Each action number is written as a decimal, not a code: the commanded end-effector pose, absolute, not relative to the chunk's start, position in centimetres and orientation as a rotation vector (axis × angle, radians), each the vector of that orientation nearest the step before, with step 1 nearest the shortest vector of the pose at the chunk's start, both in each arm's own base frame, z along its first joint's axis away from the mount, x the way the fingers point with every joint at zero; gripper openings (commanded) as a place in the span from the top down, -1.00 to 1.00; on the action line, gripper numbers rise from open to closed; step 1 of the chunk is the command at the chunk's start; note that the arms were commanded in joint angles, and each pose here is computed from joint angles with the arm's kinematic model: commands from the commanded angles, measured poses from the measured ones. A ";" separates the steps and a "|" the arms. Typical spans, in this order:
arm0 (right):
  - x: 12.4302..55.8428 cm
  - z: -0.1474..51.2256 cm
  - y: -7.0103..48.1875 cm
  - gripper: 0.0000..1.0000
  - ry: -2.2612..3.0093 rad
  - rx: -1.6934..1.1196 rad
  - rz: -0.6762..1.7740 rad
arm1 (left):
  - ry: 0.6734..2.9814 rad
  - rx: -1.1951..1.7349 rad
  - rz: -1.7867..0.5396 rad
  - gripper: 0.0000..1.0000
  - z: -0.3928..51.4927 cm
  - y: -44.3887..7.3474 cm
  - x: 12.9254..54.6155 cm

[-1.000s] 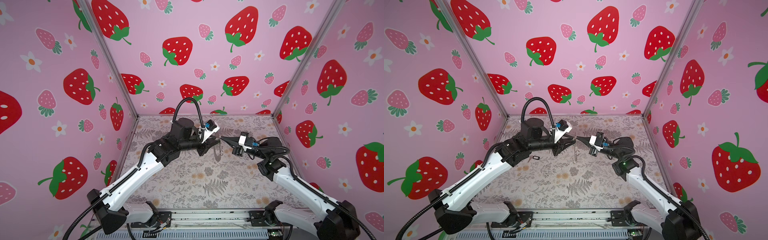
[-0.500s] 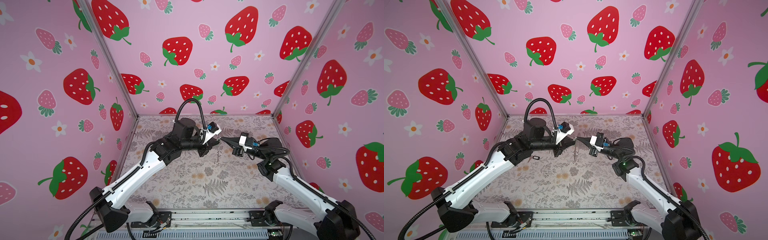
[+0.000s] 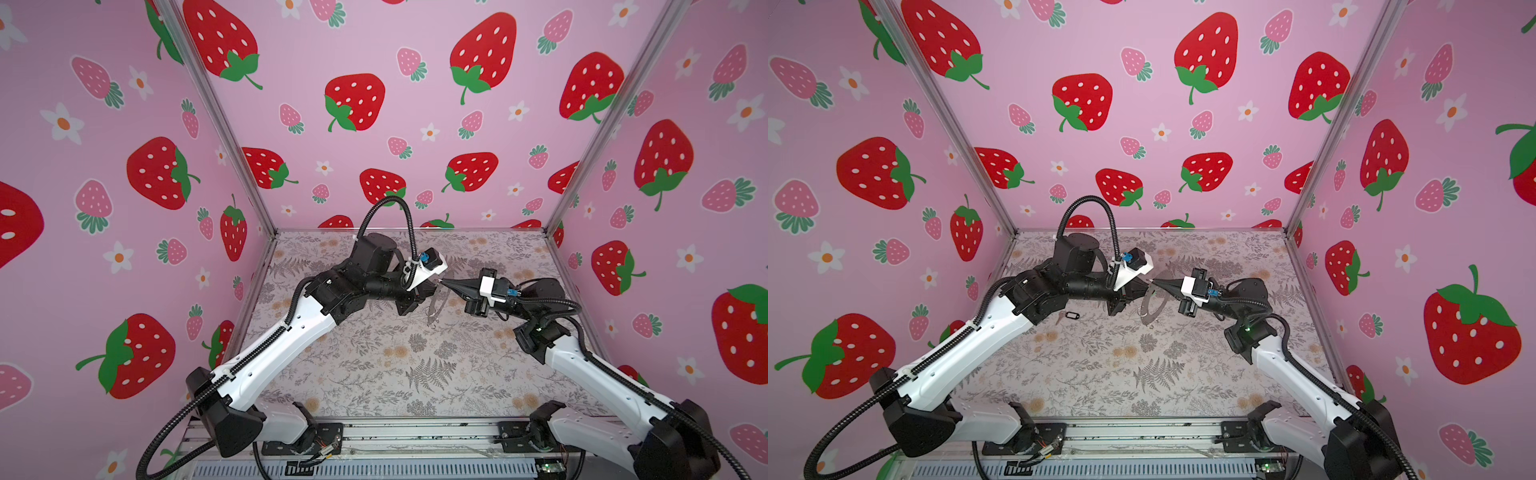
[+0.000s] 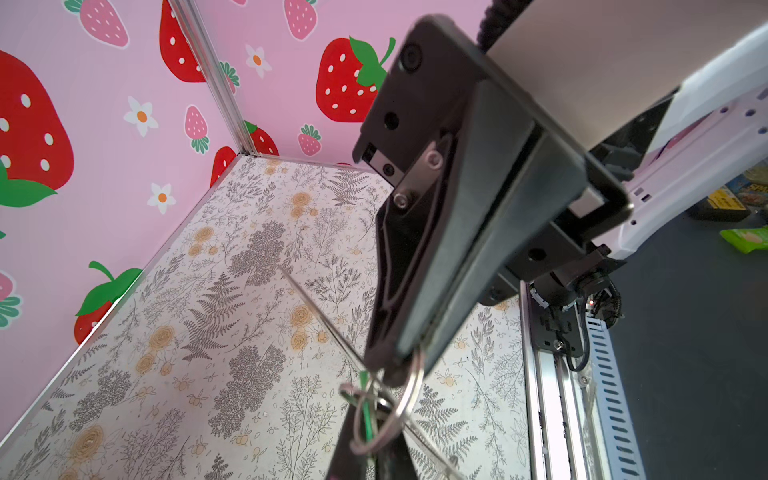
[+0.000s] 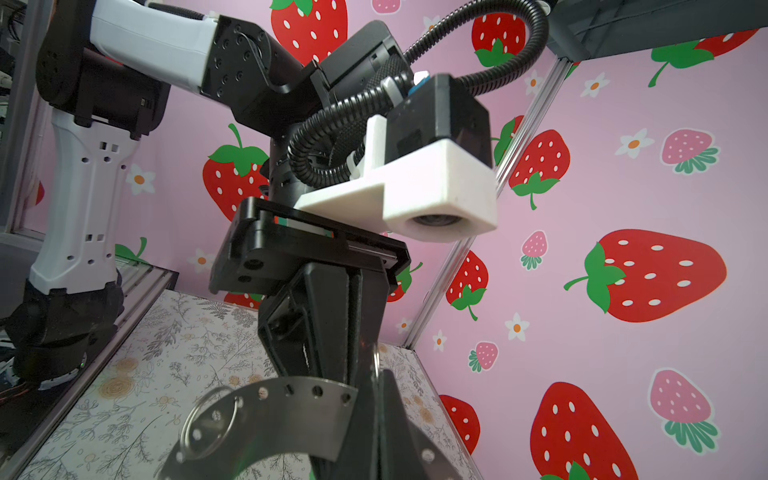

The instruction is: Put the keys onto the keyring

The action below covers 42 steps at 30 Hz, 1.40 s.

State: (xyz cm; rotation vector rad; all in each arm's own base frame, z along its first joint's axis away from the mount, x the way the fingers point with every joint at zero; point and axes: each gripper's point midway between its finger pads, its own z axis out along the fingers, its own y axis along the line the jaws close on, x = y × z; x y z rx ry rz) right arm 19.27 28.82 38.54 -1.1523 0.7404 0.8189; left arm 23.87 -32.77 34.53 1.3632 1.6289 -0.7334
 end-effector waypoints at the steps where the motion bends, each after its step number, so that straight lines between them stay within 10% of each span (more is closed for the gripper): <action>1: 18.5 39.1 28.3 1.00 0.693 -1.160 0.804 | 1.601 1.387 -0.640 1.00 36.1 -31.7 24.0; 26: 21.7 32.2 29.3 0.98 0.970 -1.259 0.737 | 1.867 1.595 -0.358 1.00 32.1 -29.7 25.0; 36: 24.4 28.8 24.9 0.15 1.184 -1.043 0.511 | 2.114 1.466 -0.518 1.00 25.5 -33.4 27.2; 42: 26.1 29.9 17.8 -0.02 1.261 -0.770 0.179 | 2.207 1.334 -0.739 1.00 24.0 -39.9 29.7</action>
